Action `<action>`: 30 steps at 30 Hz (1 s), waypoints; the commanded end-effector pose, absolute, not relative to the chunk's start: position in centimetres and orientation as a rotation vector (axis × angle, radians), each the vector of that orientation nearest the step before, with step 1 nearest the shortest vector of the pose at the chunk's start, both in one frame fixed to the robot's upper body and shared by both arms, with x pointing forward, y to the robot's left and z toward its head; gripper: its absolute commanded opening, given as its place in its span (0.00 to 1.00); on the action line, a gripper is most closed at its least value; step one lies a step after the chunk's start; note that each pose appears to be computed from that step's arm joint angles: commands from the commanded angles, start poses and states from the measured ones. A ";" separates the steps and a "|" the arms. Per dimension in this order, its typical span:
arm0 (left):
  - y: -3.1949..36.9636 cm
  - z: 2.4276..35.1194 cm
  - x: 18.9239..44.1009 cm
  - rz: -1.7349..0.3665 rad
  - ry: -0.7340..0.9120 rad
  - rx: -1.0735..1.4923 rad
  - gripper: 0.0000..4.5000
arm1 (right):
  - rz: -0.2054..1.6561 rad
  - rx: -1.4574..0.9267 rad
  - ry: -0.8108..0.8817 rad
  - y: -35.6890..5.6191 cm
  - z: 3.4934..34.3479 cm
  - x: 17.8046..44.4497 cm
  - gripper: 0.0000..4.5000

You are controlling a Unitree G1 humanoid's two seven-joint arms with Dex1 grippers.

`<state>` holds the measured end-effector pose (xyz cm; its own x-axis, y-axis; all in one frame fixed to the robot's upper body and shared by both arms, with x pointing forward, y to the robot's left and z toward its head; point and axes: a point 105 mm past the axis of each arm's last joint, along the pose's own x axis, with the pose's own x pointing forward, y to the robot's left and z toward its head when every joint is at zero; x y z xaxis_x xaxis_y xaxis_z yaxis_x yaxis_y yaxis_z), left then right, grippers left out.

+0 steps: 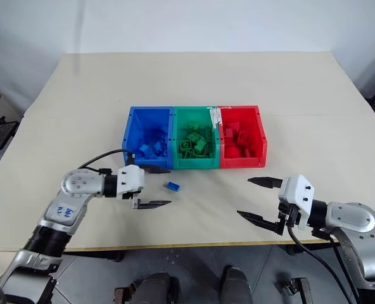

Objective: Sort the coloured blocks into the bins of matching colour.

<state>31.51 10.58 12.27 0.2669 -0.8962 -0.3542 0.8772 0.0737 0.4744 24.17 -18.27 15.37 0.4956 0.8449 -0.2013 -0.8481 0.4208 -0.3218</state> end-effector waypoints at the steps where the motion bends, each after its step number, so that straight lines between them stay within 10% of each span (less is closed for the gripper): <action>1: 9.9 11.1 32.2 -1.368 0.006 0.696 0.99 | 1.020 -0.432 -0.037 -18.2 16.7 23.4 1.00; 10: 8.5 10.0 32.6 -1.437 0.025 0.694 0.86 | 0.950 -0.416 -0.044 -17.9 16.4 22.7 1.00; 21: 9.6 10.0 32.3 -1.427 0.034 0.697 0.11 | 0.943 -0.434 -0.052 -18.2 16.2 23.3 1.00; 30: 12.3 16.6 32.1 -1.218 -0.152 0.307 0.11 | 0.832 -0.337 -0.182 -18.5 18.4 23.7 1.00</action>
